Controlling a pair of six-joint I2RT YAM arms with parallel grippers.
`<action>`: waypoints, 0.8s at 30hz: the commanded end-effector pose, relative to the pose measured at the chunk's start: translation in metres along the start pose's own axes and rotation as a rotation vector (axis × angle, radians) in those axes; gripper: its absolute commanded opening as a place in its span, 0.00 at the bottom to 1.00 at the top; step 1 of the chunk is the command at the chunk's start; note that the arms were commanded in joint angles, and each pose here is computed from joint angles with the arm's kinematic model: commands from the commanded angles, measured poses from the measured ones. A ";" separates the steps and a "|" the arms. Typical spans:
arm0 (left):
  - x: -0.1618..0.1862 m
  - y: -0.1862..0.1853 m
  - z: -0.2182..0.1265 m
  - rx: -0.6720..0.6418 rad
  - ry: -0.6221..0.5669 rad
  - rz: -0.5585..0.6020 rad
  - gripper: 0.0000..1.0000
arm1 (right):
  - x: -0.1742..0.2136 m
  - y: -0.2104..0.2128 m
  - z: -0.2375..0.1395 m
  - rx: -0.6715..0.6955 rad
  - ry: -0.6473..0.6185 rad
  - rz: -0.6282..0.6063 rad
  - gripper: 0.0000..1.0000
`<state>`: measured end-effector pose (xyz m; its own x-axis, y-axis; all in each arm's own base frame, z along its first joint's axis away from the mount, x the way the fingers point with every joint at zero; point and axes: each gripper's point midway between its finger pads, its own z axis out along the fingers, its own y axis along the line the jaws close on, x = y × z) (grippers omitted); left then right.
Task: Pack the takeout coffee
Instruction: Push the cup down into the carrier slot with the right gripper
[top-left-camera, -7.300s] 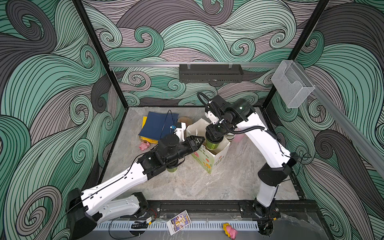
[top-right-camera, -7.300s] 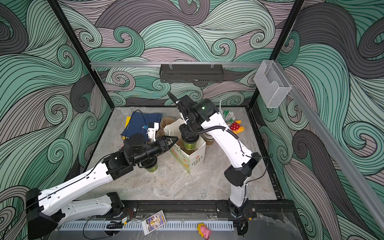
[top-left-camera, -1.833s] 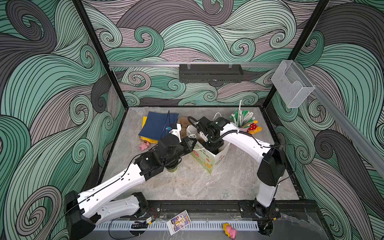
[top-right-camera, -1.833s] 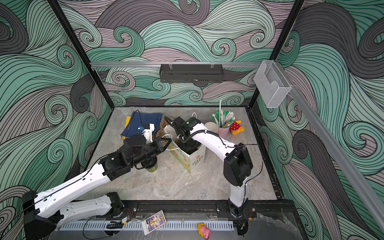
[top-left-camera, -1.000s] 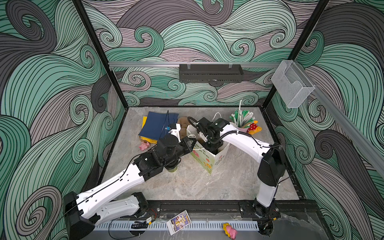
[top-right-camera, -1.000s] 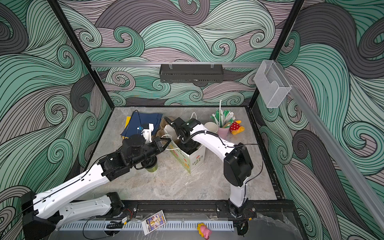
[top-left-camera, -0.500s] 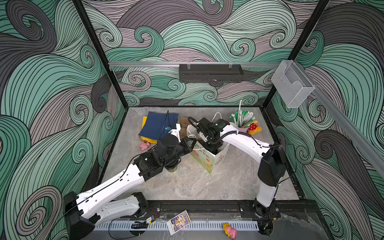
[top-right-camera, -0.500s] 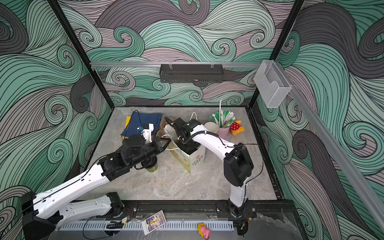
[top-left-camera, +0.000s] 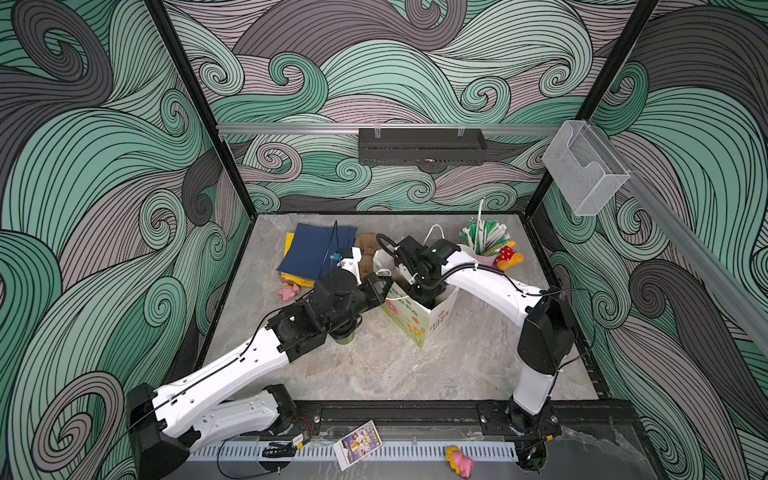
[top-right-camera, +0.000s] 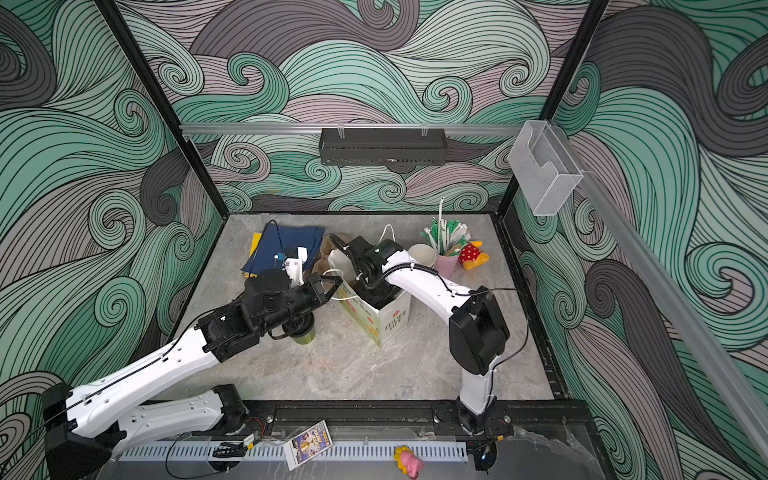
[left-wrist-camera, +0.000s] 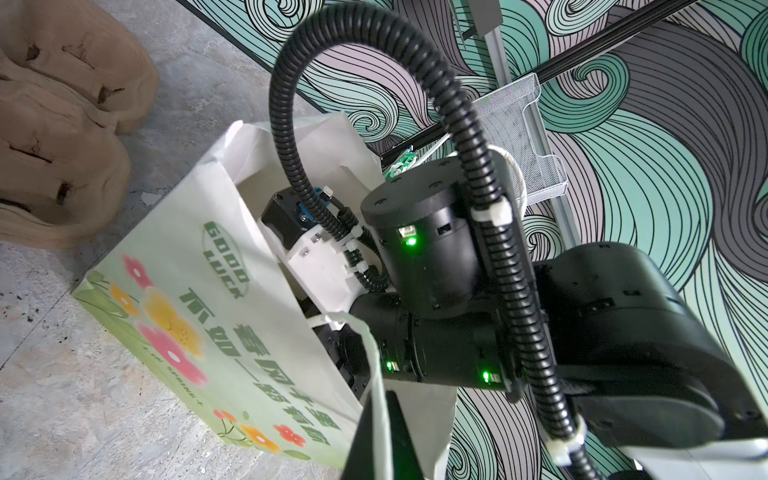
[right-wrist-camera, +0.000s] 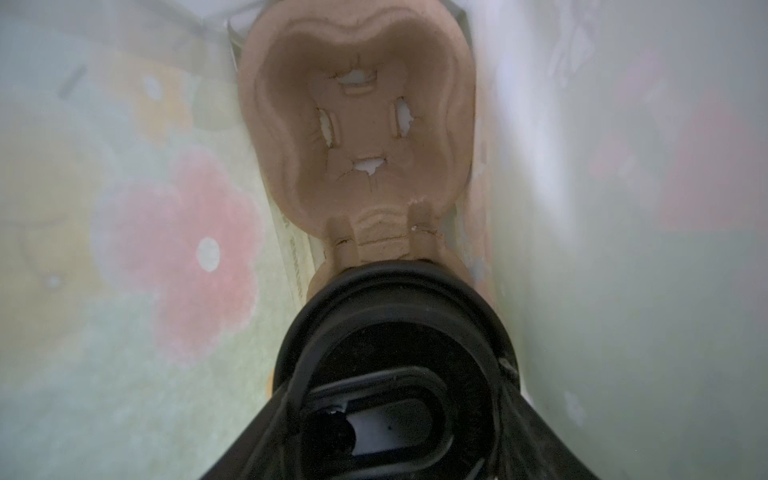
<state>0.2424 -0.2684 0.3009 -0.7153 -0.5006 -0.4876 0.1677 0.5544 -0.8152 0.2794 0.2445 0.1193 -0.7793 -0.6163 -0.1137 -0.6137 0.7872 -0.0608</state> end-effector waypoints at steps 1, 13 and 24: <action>-0.006 -0.004 -0.003 0.001 -0.016 0.000 0.00 | 0.063 -0.014 0.057 0.068 0.326 -0.029 0.66; -0.005 -0.003 -0.001 -0.005 -0.012 -0.004 0.00 | 0.071 -0.017 0.054 0.085 0.354 -0.028 0.66; -0.005 -0.003 -0.002 -0.004 -0.011 0.000 0.00 | 0.076 -0.018 0.061 0.093 0.386 -0.037 0.66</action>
<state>0.2425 -0.2685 0.3006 -0.7159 -0.4999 -0.4875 0.1672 0.5550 -0.8148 0.2797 0.2437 0.1175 -0.7809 -0.6148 -0.1104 -0.6115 0.7885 -0.0654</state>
